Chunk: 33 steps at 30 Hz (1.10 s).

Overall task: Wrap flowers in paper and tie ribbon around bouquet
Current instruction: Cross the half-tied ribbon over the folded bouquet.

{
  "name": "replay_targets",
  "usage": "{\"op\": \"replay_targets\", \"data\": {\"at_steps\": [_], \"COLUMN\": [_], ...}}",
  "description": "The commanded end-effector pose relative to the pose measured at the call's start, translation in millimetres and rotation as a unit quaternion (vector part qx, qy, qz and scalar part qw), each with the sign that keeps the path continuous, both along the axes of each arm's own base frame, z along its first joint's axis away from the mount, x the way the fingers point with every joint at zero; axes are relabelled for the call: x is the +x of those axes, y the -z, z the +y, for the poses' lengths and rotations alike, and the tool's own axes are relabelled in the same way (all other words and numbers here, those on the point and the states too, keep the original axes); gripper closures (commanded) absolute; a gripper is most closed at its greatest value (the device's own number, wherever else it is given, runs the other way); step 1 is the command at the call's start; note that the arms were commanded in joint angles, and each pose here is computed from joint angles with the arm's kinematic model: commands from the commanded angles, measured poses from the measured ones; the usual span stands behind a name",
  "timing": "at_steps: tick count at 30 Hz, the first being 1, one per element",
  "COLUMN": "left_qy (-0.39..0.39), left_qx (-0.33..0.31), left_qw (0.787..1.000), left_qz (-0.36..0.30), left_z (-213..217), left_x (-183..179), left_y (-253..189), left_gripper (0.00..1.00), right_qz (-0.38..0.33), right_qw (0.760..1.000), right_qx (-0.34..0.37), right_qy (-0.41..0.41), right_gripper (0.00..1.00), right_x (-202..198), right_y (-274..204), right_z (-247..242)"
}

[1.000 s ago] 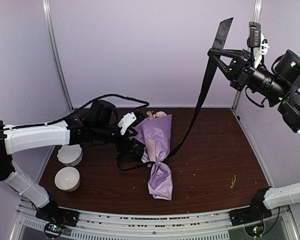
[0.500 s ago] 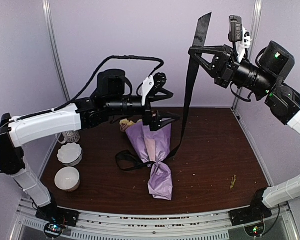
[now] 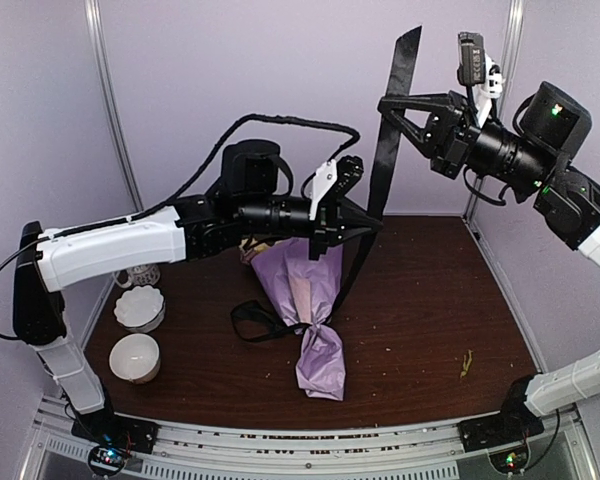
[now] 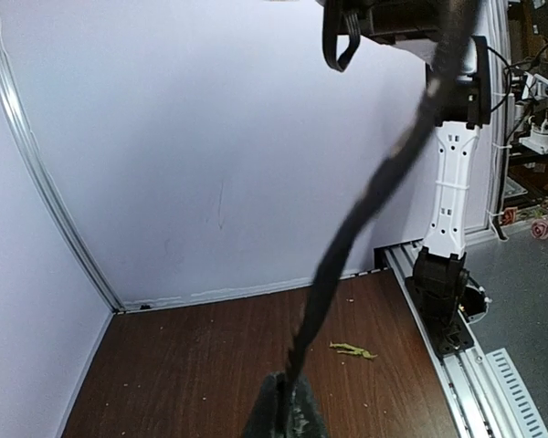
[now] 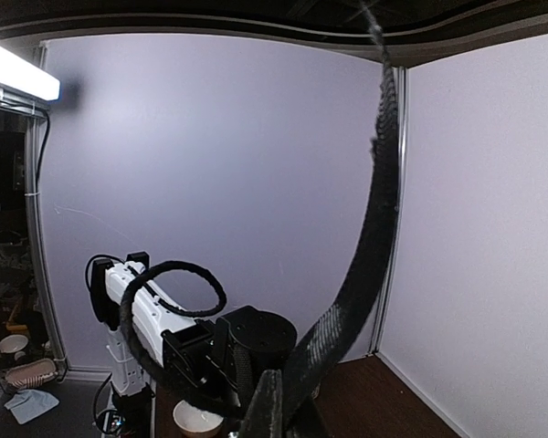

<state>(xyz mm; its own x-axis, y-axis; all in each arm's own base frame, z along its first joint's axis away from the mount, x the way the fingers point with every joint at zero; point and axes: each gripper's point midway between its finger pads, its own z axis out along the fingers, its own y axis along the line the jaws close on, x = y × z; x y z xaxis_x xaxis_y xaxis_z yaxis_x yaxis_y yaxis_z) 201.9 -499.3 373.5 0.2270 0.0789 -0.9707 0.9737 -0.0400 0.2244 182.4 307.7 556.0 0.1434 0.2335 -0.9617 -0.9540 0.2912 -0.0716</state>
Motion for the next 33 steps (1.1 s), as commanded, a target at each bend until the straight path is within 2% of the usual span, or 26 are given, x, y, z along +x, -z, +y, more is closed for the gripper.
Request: {"op": "replay_targets", "data": {"at_steps": [1, 6, 8, 12, 14, 17, 20, 23, 26, 33], "left_qy": [-0.046, -0.137, -0.166, -0.227, -0.243, -0.251, -0.245, -0.228, -0.219, -0.181], "left_qx": [-0.024, -0.043, -0.049, -0.055, -0.062, -0.07, -0.079, -0.091, -0.107, -0.123], "left_qw": [0.998, 0.989, 0.984, 0.972, 0.968, 0.965, 0.966, 0.969, 0.97, 0.976], "left_qz": [-0.026, -0.039, -0.033, 0.001, 0.024, 0.025, 0.024, 0.023, 0.02, 0.016], "left_z": [16, 36, 43, 58, 66, 72, 71, 69, 70, 66], "left_x": [9, 32, 41, 69, 81, 86, 84, 80, 75, 60], "left_y": [-28, -41, -43, -39, -36, -34, -36, -41, -53, -75], "left_gripper": [1.0, 1.0, 1.0, 1.0, 1.0, 1.0, 1.0, 1.0, 1.0, 1.0], "right_qz": [-0.001, 0.089, 0.139, 0.217, 0.25, 0.287, 0.278, 0.274, 0.31, 0.313], "right_qw": [0.998, 0.982, 0.972, 0.948, 0.938, 0.93, 0.927, 0.923, 0.903, 0.851], "right_qx": [-0.025, -0.111, -0.145, -0.195, -0.197, -0.202, -0.239, -0.266, -0.295, -0.417], "right_qy": [0.053, 0.12, 0.12, 0.125, 0.136, 0.107, 0.078, 0.044, 0.032, 0.073], "right_gripper": [1.0, 0.53, 0.46, 0.44, 0.45, 0.48, 0.51, 0.58, 0.6, 0.63], "right_x": [7, 50, 60, 69, 73, 62, 45, 31, 30, 31], "right_y": [14, 112, 156, 243, 279, 321, 359, 392, 431, 517], "right_z": [-13, -3, 5, 11, 10, 21, 39, 61, 75, 77]}}
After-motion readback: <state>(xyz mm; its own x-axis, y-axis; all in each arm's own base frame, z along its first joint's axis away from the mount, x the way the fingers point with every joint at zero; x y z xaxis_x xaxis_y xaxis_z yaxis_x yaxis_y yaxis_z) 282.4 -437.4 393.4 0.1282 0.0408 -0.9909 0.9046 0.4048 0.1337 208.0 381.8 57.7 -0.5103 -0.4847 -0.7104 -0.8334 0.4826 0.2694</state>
